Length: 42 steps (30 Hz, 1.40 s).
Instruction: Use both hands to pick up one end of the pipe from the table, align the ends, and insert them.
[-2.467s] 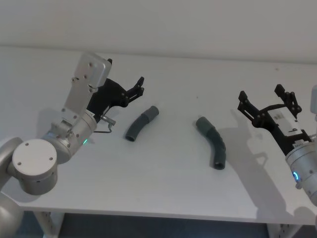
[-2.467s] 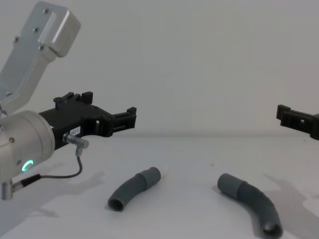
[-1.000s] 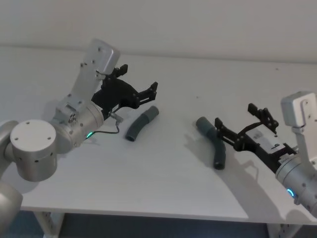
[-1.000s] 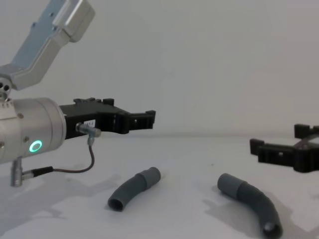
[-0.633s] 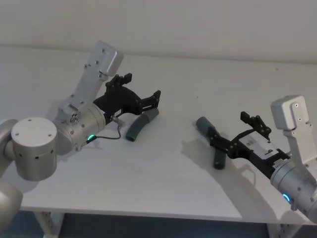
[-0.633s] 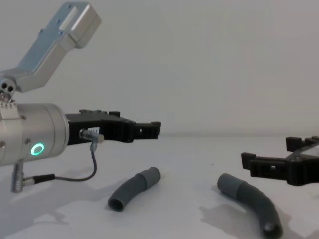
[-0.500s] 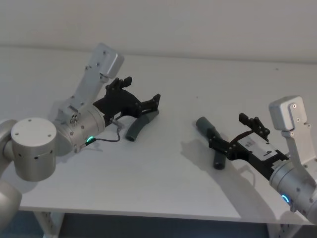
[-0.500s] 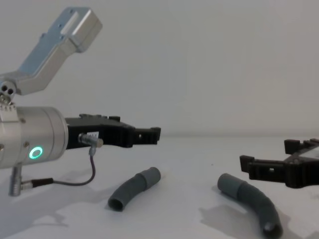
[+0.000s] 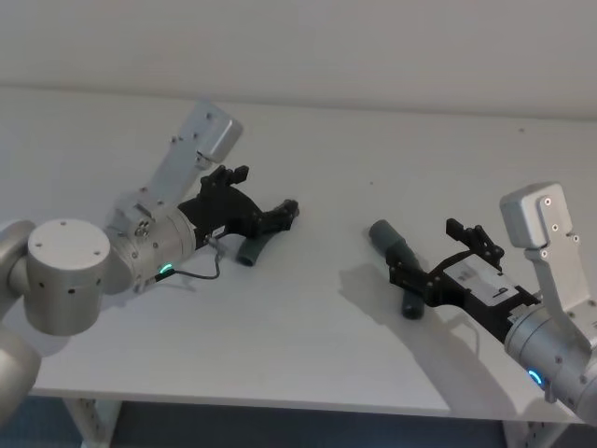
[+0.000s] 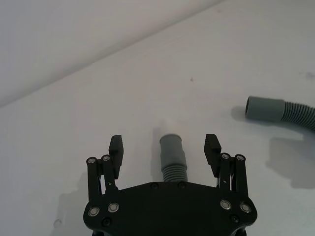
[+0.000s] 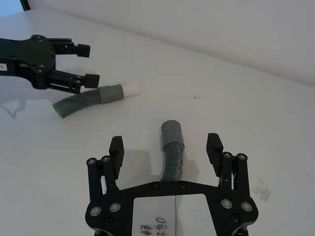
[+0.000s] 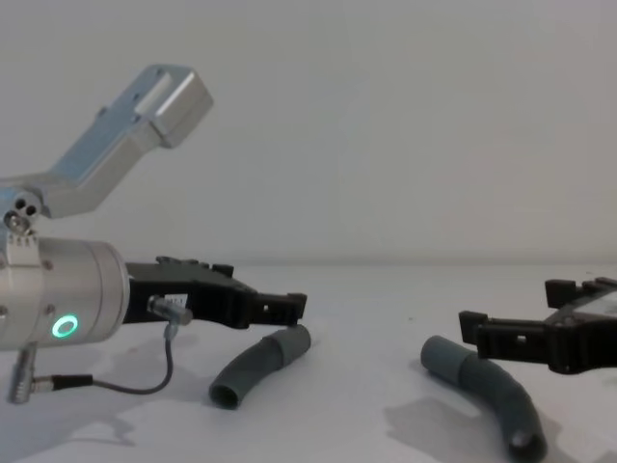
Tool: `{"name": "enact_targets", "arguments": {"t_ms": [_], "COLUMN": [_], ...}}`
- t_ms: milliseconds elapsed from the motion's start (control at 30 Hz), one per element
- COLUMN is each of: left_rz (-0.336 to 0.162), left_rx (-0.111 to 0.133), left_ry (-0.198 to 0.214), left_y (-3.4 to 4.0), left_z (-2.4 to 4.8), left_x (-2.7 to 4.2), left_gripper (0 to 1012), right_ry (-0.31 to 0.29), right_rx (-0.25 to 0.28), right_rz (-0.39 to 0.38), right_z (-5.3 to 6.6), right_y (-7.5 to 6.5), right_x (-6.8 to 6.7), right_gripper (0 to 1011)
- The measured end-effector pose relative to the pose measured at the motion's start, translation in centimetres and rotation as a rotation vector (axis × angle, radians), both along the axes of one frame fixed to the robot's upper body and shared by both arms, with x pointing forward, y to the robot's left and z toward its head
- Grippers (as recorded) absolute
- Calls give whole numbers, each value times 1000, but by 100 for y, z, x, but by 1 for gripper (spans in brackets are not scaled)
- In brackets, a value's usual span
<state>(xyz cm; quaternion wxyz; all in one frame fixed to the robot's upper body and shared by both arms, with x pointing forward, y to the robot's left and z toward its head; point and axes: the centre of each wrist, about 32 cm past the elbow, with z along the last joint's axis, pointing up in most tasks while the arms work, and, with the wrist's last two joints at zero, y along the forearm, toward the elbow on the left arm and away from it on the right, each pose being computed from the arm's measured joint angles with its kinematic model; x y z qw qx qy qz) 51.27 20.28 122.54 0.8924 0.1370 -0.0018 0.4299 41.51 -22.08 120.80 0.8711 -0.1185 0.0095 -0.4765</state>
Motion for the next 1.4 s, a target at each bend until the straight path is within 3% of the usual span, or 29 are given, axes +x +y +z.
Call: {"name": "enact_targets", "arguments": {"t_ms": [300,633,1400], "left_rz": [-26,-55,-69], "left_rx": [29,46,21], "left_ry": [35,89,179], "left_y": [-1,-17,-37], "left_z": [-48,-36,-4], "left_x": [120,198,272], "left_gripper": [1000,1000,1000], "right_ry": [4,7,8], "right_rx": [-1,-2,-2], "right_rz": [2,3,3], "right_z": [3,3,5], "right_y": [5,9,9], "right_x": [-4,-8,-8], "right_gripper": [1001,1001,1001]}}
